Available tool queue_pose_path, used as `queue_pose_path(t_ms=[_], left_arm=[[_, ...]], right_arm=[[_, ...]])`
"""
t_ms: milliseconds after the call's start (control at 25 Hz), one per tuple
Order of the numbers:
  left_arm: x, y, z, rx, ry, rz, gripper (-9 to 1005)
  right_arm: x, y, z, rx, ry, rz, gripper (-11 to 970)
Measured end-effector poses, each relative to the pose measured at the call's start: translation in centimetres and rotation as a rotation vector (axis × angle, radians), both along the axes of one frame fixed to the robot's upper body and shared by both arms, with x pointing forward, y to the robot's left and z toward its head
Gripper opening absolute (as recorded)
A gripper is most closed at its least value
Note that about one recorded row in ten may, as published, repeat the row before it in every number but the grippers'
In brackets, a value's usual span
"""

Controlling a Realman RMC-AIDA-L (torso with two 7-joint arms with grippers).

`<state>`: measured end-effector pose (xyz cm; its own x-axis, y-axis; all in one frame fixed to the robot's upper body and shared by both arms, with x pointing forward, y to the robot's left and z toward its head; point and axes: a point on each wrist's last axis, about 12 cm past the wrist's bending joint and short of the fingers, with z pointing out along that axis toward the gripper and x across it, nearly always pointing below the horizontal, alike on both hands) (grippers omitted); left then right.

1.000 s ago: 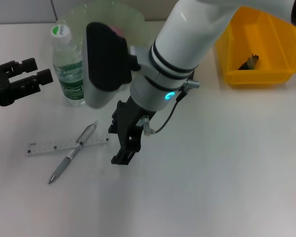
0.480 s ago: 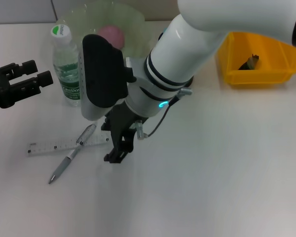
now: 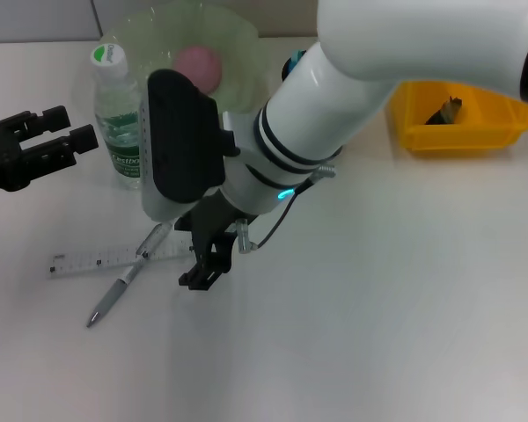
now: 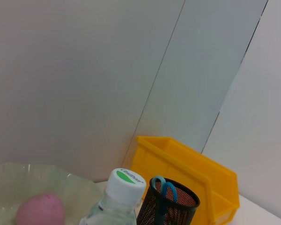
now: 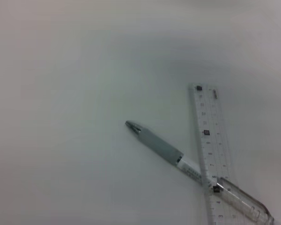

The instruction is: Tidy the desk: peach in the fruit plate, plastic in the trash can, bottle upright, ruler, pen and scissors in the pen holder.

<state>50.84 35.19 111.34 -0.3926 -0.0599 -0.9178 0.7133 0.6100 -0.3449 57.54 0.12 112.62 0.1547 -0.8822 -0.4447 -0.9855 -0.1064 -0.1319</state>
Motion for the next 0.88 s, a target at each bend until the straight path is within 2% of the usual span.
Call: queue_pose_path(t_ms=[880], left_arm=[[0.29,-0.48,-0.09,-0.002,-0.010,-0.002,695]], right_arm=[[0.13,-0.37,-0.99,0.024,-0.022,-0.032,741]])
